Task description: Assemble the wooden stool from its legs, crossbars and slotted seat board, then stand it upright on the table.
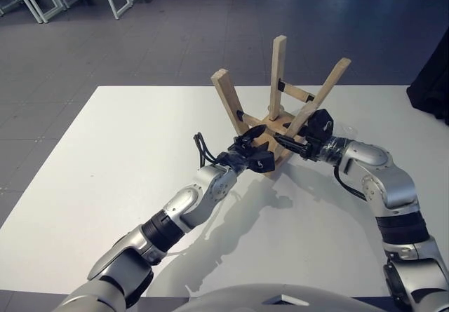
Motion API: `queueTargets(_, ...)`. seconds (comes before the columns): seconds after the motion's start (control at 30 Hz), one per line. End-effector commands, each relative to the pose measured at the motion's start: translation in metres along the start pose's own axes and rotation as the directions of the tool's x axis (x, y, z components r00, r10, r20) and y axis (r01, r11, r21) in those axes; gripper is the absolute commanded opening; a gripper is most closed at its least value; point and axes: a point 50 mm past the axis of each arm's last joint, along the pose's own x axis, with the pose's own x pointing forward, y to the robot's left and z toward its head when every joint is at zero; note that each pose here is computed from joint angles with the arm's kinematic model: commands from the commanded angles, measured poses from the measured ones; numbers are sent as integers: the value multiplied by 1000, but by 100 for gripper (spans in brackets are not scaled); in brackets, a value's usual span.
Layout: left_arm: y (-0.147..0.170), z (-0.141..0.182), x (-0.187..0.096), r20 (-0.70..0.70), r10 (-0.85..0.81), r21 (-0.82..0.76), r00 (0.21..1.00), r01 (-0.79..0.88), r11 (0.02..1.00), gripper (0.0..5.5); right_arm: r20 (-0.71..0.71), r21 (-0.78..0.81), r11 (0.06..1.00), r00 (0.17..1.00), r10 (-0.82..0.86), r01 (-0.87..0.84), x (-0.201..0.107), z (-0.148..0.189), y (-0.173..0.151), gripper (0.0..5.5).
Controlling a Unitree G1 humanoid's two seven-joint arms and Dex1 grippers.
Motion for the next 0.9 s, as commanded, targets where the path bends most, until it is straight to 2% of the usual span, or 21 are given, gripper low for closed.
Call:
queueTargets(0.03, -2, 5, 9, 24, -12, 6, 1000, 11, 1000, 270, -339, 170, 976, 922, 187, -135, -8, -71, 29, 202)
queueTargets(0.13, 1, 6, 12, 23, 2, -7, 1000, -2, 1000, 270, -394, 149, 965, 882, 257, -215, -17, -81, 40, 202)
queueTargets(0.27, -1, 2, 10, 7, -7, -22, 1000, 7, 1000, 270, -404, 127, 960, 871, 279, -249, -19, -82, 46, 202)
queueTargets(0.47, 6, 11, 9, 23, -6, -42, 1000, 7, 999, 270, -447, 117, 975, 867, 221, -188, -17, -88, 42, 202)
queueTargets(0.57, 4, 8, 7, 5, -42, -43, 999, 43, 998, 270, -538, 148, 978, 817, 206, -149, -20, -95, 35, 202)
queueTargets(0.67, 1, 1, -1, -39, -101, -44, 994, 99, 994, 270, -587, 203, 965, 768, 257, -168, -29, -99, 33, 202)
queueTargets(0.8, -2, -20, -20, -148, -228, -47, 962, 223, 974, 270, -569, 207, 966, 784, 247, -155, -36, -96, 22, 202)
queueTargets(0.9, 9, -21, -28, -165, -233, -50, 958, 228, 972, 270, -566, 195, 971, 793, 225, -136, -38, -94, 14, 202)
